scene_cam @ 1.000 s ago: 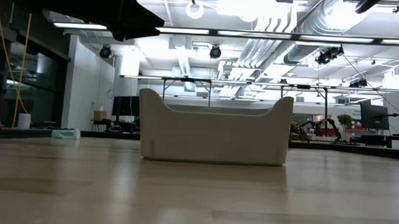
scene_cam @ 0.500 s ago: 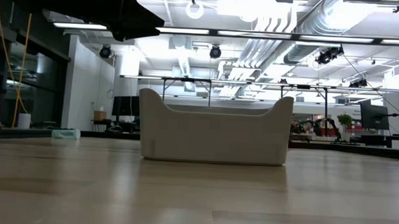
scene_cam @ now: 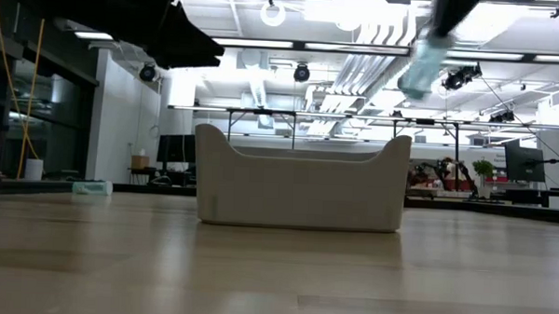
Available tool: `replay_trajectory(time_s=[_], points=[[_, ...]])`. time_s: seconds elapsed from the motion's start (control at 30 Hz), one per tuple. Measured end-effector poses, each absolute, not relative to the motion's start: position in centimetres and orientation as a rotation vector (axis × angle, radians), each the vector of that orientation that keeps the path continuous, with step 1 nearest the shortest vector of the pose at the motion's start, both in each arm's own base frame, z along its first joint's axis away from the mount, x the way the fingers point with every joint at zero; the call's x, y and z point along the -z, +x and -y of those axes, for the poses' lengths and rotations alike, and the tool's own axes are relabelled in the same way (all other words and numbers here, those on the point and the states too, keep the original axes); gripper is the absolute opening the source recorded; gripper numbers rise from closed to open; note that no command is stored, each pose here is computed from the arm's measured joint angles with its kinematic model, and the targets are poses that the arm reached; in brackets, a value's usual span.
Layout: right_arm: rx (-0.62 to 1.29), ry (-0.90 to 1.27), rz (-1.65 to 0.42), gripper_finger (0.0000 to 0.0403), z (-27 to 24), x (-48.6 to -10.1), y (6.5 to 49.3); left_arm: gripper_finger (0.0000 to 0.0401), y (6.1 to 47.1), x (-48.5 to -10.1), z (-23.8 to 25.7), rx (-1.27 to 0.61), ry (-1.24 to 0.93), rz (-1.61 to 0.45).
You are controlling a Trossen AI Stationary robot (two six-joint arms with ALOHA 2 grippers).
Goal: Pick and place medicine bottles into bin by pill shape (circle, oval)
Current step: Put the green tablet bottle into the gray bin
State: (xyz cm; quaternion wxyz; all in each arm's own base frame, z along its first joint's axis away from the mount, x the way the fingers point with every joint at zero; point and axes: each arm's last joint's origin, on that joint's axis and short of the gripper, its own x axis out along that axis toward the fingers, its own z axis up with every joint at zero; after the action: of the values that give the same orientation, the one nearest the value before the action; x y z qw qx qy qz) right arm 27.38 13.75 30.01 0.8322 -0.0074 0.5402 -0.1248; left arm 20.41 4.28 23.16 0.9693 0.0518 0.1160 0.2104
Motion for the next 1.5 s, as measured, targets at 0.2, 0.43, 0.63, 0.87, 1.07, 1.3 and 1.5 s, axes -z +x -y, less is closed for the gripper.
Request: replay_trajectory(time_s=[0.2, 0.43, 0.63, 0.87, 1.07, 1.3, 1.5], points=[[0.217, 0.035, -1.030, 0.0105, -9.1, -29.7, 25.8, 0.0319, 20.2, -22.7, -4.2, -0.419, 0.087, -0.285], [0.101, 0.102, -0.624, 0.0105, -6.2, -27.4, 22.4, 0.0319, 19.6, -23.7, -3.3, -0.388, 0.068, -0.226], [0.004, 0.011, -0.309, 0.0105, -5.1, -25.0, 21.7, 0.0319, 19.1, -25.2, -2.6, -0.357, 0.063, -0.113], [-0.011, -0.063, -0.190, 0.0105, -3.7, -24.2, 22.0, 0.0319, 19.1, -26.0, -1.8, -0.318, 0.073, -0.032], [-0.029, -0.042, -0.189, 0.0105, -3.0, -24.3, 22.2, 0.0319, 19.4, -26.0, -1.3, -0.248, 0.006, -0.014], [-0.022, -0.026, -0.154, 0.0105, -2.9, -24.7, 22.2, 0.0319, 19.5, -26.1, -1.0, -0.238, -0.006, -0.001], [-0.029, -0.065, -0.148, 0.0105, -2.9, -24.8, 22.3, 0.0319, 19.5, -26.0, -1.0, -0.254, -0.015, -0.001]])
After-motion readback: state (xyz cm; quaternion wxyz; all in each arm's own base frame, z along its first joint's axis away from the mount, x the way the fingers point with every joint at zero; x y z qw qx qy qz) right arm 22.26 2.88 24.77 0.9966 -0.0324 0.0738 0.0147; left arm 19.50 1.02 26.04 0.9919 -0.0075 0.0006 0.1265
